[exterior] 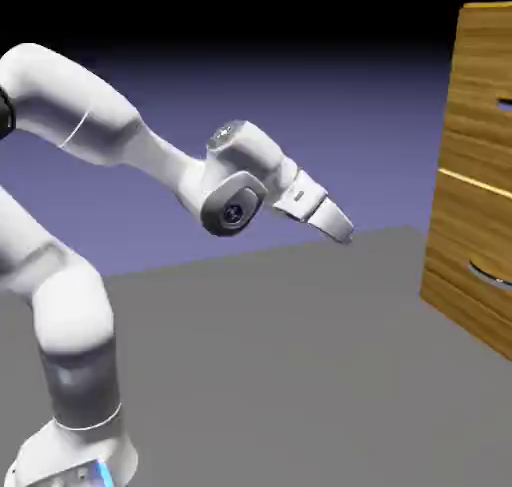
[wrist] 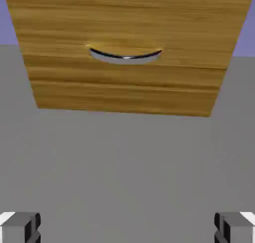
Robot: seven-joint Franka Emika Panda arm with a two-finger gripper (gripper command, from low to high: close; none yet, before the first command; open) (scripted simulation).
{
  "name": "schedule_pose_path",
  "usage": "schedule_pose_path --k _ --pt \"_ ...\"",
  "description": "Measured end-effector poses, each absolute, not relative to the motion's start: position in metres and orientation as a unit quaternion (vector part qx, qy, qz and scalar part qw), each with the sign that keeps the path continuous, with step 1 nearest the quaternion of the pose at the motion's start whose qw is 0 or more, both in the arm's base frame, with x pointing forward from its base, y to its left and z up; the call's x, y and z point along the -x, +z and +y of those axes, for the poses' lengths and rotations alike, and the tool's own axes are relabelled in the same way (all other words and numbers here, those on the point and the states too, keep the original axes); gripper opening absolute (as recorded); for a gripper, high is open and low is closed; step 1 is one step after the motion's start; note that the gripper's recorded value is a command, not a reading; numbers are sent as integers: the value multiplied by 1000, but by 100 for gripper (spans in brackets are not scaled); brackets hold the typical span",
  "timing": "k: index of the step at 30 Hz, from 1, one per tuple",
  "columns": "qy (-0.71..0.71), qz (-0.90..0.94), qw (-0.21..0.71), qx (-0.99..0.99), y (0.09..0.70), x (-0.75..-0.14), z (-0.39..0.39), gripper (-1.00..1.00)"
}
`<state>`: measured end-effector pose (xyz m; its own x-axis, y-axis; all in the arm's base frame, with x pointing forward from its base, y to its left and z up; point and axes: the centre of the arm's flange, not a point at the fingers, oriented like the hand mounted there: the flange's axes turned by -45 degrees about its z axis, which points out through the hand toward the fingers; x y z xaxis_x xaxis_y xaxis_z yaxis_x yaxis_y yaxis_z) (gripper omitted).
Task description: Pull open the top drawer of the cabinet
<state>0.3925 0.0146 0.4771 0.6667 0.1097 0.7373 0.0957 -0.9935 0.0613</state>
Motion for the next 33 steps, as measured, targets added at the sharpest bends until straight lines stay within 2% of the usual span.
schedule_pose_path --k 10,19,26,33 --pt "531 260 47 -805 631 -385 71 0" --pt "624 361 104 -685 746 -360 68 0" --pt "676 390 156 -605 808 -356 33 0" --pt "705 392 212 -551 840 -382 -16 0"
